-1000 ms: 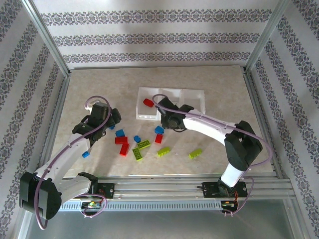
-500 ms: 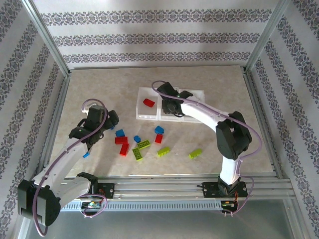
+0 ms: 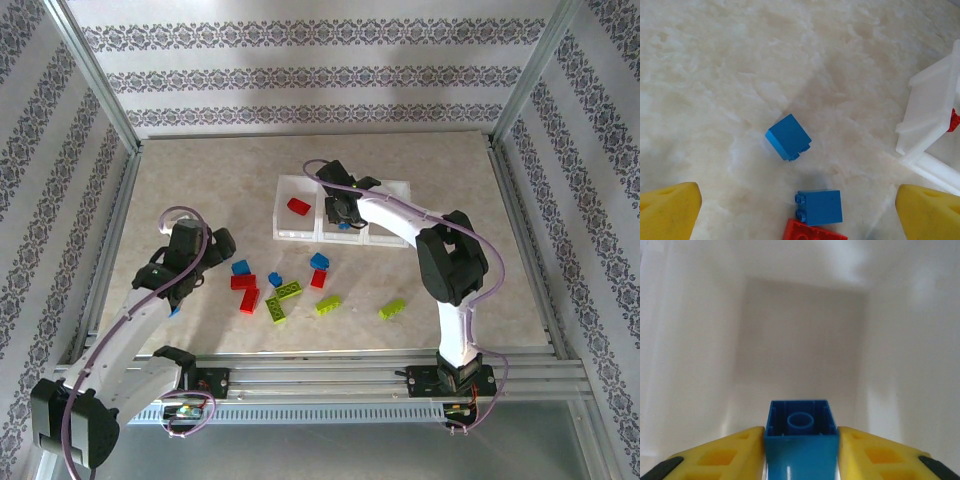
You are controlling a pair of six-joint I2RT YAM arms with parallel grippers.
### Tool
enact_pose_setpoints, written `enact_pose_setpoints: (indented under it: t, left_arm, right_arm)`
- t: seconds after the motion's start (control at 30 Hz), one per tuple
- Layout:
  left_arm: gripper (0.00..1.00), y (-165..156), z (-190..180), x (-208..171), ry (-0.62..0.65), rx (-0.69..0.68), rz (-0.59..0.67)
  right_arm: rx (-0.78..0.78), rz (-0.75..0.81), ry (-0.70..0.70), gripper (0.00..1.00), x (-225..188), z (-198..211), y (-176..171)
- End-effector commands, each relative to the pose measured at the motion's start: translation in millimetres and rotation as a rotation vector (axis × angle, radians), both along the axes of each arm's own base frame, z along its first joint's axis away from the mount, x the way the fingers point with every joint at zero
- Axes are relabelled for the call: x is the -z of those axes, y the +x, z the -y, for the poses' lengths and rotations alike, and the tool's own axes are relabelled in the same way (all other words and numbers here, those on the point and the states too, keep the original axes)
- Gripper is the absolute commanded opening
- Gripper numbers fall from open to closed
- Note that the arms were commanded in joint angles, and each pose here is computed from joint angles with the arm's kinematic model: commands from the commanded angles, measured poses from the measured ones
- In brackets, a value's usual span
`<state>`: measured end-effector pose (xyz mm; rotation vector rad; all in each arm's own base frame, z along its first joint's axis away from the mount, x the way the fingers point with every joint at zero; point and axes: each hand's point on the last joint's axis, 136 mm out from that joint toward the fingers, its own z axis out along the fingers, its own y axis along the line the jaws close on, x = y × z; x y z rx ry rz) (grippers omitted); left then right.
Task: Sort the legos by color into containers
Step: Place the lego in the container, then pick up the lego from the middle-left of the table.
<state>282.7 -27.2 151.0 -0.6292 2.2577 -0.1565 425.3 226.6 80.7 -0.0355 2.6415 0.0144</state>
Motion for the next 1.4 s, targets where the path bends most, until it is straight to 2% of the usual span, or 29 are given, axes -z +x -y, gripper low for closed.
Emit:
enact_pose_setpoints:
  t: [0.0,0.17,0.27,0.43,0.53,0.57,0.6,0.87,1.1,1.37]
  left_arm:
    - [1.00,-10,-6,9,0.009,-0.012,-0.043]
    - [1.00,-16,-10,14,0.033,-0.020,-0.075]
    - [1.00,-23,-12,18,0.042,-0.021,-0.116]
    - [1.00,-40,-4,37,0.034,0.017,-0.208]
    - [1.00,-50,4,50,0.031,0.043,-0.250]
    - [1.00,-54,7,55,0.030,0.053,-0.264]
    - [1.00,-55,11,58,0.028,0.063,-0.274]
    - [1.00,-57,49,81,0.051,0.203,-0.358]
    - [1.00,-48,61,92,0.133,0.282,-0.440]
    - [1.00,-35,77,98,0.114,0.345,-0.436]
  right_arm:
    - [-0.015,0.024,0.015,0.43,-11,-4,6]
    - [-0.015,0.044,0.022,0.44,-23,-3,4]
    - [-0.015,0.064,0.036,0.49,-34,-2,-1]
    - [-0.031,0.110,0.054,0.67,-56,-4,-14]
    - [-0.040,0.132,0.061,0.86,-66,-5,-24]
    - [-0.043,0.139,0.063,0.96,-69,-5,-27]
    - [-0.045,0.146,0.065,0.98,-72,-5,-30]
    - [-0.011,0.175,0.076,0.98,-85,5,-54]
    - [0.023,0.186,0.082,0.98,-87,16,-67]
    - [0.040,0.187,0.083,0.98,-86,21,-72]
